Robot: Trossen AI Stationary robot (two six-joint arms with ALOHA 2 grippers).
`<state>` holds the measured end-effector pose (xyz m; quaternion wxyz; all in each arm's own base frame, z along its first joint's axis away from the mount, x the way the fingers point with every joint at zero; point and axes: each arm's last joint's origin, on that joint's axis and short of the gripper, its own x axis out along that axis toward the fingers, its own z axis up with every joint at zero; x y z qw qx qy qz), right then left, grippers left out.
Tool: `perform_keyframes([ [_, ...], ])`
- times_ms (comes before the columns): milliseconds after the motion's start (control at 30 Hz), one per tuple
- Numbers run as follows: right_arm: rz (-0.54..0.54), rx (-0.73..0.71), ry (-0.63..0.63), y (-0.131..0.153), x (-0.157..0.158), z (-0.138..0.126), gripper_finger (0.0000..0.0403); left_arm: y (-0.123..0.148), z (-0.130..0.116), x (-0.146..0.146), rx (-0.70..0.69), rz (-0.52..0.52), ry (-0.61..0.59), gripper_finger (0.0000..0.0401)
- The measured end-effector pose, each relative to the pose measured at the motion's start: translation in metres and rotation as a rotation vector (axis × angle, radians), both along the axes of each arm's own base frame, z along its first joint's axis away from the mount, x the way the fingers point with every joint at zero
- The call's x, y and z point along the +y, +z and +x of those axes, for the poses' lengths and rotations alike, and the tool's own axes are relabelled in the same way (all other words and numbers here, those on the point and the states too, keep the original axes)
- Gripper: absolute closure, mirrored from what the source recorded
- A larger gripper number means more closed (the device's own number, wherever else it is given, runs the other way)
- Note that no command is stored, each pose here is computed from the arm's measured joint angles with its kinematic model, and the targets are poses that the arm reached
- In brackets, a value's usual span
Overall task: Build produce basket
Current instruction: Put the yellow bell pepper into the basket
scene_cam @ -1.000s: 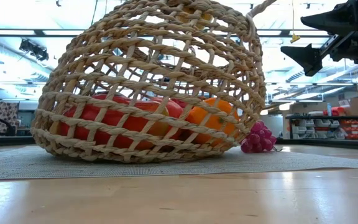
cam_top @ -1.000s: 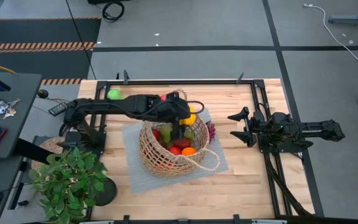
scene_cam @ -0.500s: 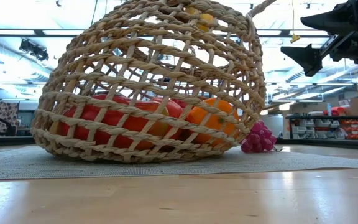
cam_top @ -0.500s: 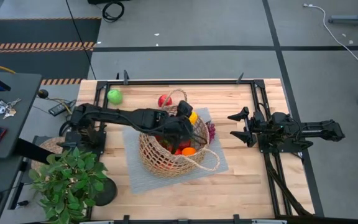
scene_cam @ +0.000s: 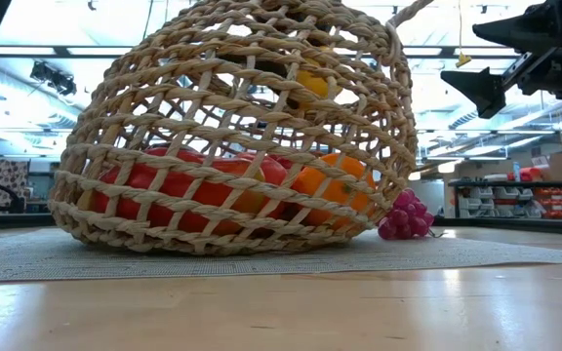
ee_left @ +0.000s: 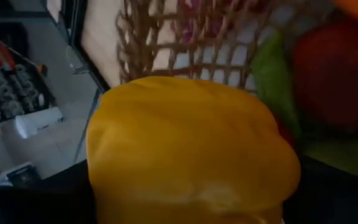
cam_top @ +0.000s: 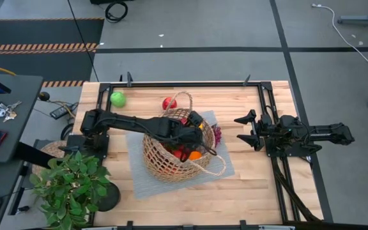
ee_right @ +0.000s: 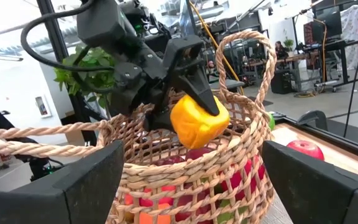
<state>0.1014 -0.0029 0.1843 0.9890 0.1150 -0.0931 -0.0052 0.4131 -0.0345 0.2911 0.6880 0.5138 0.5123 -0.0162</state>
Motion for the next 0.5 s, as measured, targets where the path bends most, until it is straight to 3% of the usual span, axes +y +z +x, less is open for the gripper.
perform_keyframes([
  [200, 0.000, -0.009, 0.000, 0.001, 0.000, 0.000, 0.0018, -0.003, -0.001, 0.004, -0.033, -0.210, 0.078, 0.0056],
  [500, 0.000, -0.012, 0.000, 0.001, 0.000, 0.000, 0.0018, -0.008, -0.006, 0.018, -0.053, -0.459, 0.294, 0.0055],
])
